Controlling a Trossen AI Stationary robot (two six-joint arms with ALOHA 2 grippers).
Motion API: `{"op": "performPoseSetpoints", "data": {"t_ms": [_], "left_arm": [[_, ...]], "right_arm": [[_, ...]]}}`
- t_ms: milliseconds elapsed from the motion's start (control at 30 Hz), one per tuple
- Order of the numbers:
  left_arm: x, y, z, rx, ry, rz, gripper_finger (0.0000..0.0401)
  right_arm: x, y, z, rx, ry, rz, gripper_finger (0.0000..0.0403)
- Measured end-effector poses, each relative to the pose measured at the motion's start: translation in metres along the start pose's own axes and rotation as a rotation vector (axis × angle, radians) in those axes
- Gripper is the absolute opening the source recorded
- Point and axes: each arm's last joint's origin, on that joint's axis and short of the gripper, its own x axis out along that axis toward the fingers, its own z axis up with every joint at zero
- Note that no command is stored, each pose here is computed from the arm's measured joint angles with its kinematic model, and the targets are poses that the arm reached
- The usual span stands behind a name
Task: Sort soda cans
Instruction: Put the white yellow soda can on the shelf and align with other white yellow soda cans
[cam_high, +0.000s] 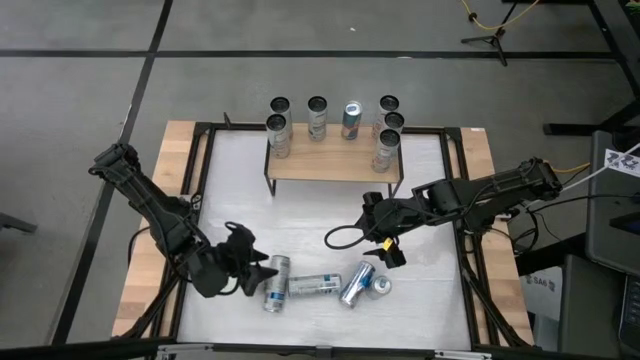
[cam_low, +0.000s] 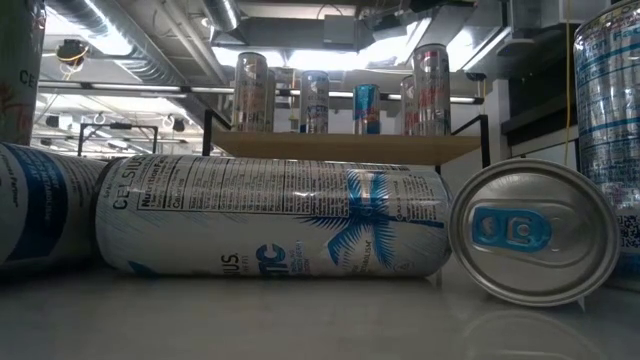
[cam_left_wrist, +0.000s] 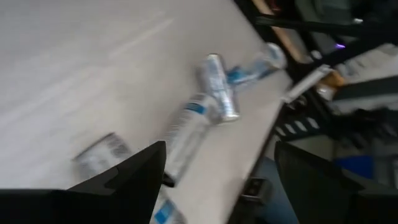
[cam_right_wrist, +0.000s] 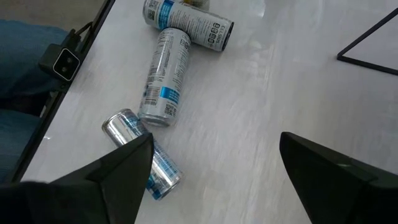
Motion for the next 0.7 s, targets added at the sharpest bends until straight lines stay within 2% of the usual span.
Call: {"op": "performPoseSetpoints", "data": {"t_ms": [233, 400, 500, 700], "left_arm": [[0.0, -0.01, 0.001, -0.02, 0.014, -0.089, 0.0294], [0.001, -0.016, 0.007, 0.011, -0.021, -0.147, 0.0294], [-0.001, -0.022, 0.016, 0.037, -0.03, -0.152, 0.0294], [-0.024, -0.044, 0.047, 0.119, -0.071, -0.163, 0.0294]], "right_arm": [[0.0, 0.0, 0.0, 0.003, 0.0, 0.0, 0.0344], [0.0, 0.0, 0.0, 0.003, 0.0, 0.0, 0.0344], [0.0, 0.0, 0.0, 0.004, 0.0, 0.0, 0.0344], [0.0, 0.0, 0.0, 0.004, 0.0, 0.0, 0.0344]]}}
